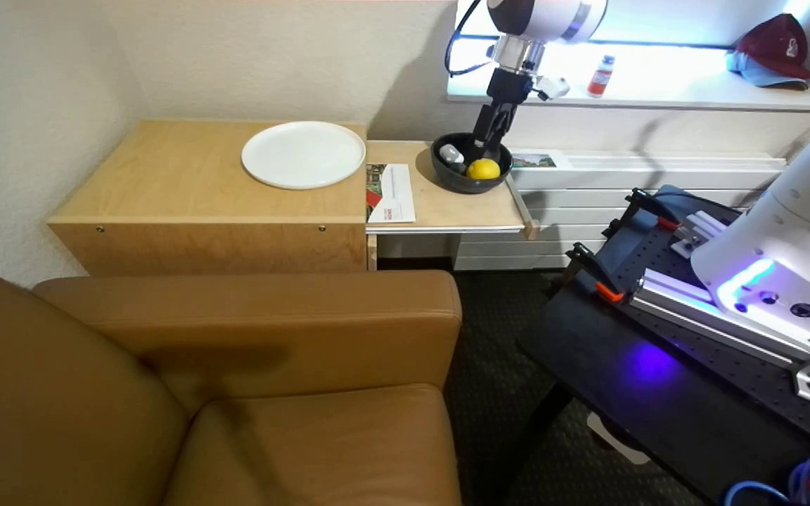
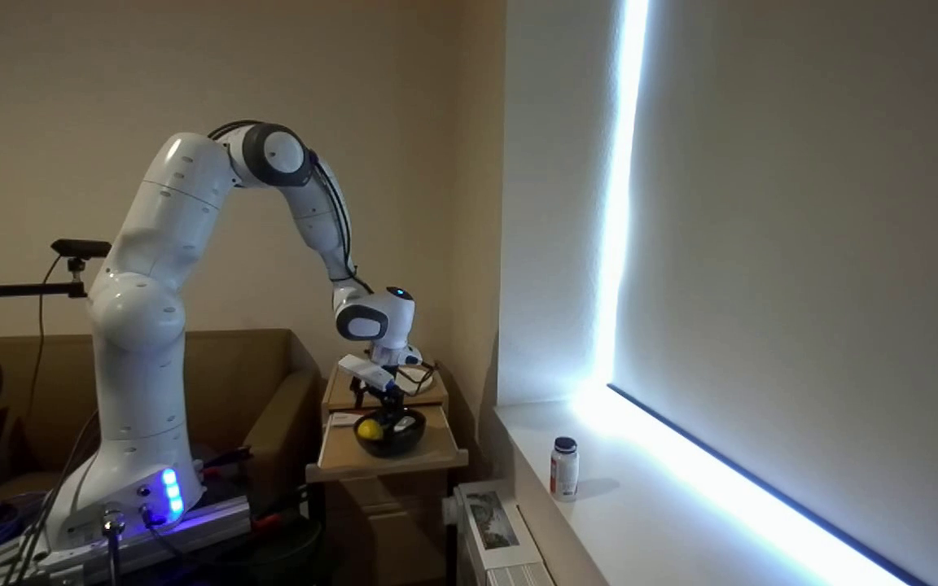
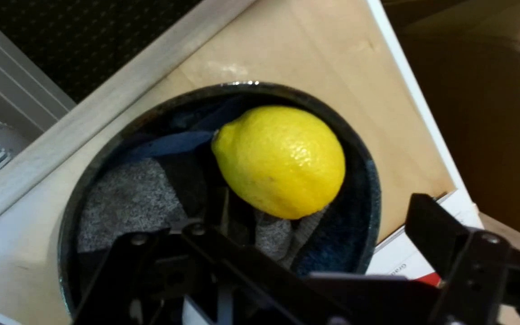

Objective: Move the bottle from the bowl to the windowsill then put the lemon on the plate

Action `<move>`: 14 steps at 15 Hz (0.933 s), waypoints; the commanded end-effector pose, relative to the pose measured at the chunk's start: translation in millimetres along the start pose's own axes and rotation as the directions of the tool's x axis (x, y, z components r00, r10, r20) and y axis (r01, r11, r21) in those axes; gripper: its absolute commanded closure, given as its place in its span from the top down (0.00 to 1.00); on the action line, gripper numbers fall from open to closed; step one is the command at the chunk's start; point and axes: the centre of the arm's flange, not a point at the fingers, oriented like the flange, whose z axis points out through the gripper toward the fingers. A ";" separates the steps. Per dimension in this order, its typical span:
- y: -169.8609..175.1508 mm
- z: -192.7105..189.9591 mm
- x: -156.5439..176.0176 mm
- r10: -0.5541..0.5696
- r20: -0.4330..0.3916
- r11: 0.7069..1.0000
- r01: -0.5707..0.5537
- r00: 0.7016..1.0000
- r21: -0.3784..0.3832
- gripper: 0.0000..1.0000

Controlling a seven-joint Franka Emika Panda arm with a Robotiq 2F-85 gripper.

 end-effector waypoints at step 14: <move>-1.7 27.8 -0.5 0.026 0.043 0.999 -0.024 0.999 -0.049 1.00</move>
